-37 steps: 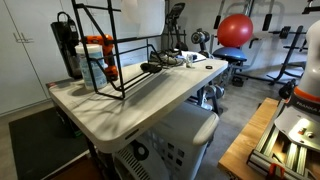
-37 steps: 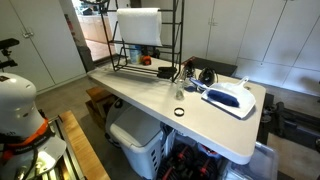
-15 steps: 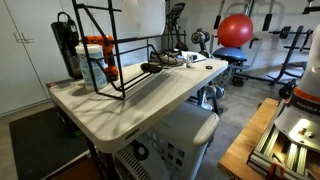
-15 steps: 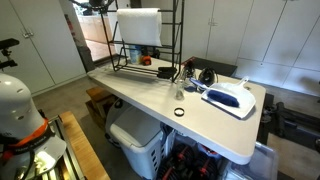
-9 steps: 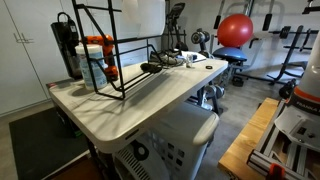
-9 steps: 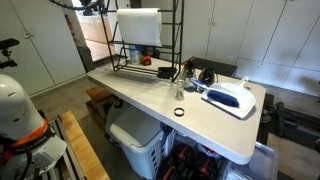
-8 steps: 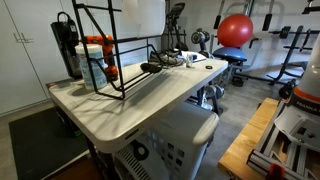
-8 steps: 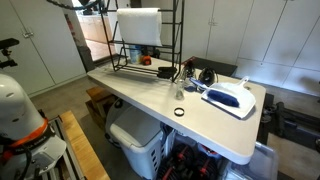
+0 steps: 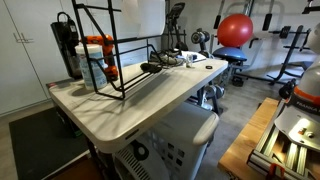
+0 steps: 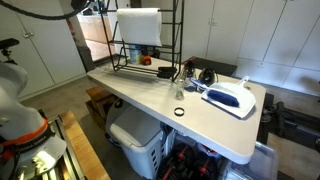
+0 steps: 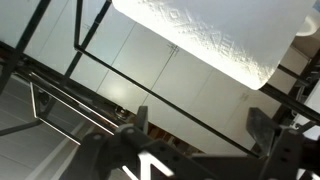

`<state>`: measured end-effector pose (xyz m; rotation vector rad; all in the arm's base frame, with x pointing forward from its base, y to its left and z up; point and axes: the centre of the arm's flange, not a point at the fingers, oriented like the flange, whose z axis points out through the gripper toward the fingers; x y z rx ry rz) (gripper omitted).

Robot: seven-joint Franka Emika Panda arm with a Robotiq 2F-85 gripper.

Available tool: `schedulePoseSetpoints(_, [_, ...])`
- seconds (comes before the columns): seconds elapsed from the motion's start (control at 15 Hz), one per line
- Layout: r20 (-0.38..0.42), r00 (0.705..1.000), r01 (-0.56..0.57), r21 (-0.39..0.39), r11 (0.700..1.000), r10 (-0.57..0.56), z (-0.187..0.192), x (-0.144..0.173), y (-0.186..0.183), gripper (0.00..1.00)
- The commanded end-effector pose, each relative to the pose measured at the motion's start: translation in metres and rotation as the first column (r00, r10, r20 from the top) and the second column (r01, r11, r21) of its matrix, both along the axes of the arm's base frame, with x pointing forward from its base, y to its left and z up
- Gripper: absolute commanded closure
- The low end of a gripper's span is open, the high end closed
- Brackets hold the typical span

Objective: Pick up the kitchen paper and hang it on the third black rack from the bottom

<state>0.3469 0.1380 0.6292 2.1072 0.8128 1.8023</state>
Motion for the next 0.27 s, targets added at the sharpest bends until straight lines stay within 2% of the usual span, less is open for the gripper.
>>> schedulePoseSetpoints(0.0, [-0.001, 1.0, 0.015, 0.0, 1.0, -0.015, 0.0006, -0.0033, -0.0046, 0.0])
schedulePoseSetpoints(0.2, [0.007, 1.0, 0.026, -0.002, 1.0, -0.026, 0.0016, -0.0079, -0.0051, 0.0])
